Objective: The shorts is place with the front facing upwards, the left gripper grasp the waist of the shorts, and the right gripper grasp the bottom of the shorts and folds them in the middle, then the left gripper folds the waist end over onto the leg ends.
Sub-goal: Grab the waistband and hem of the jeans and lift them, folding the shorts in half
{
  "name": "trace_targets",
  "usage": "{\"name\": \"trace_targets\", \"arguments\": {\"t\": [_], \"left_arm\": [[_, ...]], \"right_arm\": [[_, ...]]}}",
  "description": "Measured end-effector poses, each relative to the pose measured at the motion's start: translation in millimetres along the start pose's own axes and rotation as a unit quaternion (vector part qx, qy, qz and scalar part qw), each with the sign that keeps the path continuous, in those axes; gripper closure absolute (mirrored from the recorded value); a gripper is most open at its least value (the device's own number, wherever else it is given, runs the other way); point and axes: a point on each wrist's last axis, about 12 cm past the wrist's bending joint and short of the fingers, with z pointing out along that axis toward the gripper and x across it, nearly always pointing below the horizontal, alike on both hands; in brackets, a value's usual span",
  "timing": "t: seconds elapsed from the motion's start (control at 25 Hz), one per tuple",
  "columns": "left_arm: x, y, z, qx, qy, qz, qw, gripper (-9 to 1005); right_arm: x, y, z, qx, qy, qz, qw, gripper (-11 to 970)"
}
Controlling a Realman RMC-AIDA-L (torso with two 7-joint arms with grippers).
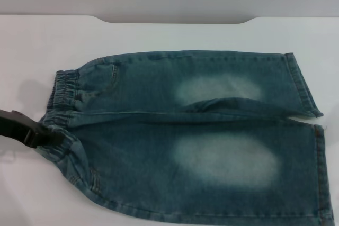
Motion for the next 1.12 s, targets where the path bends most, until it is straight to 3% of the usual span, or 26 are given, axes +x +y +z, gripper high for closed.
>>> {"name": "trace_targets", "arguments": {"t": [0.68,1.12], "left_arm": [[-3,-3.1,3,0.004,0.002,0.004,1.000,949],[-3,-5.0,3,0.006,0.002,0.006,1.000,949]], "right_arm": [[4,-5.1,22,-0.030,0.029,0.022,0.999,472],[2,-10.6,29,-0.022,0.037,0.029,0.999,471]]}}
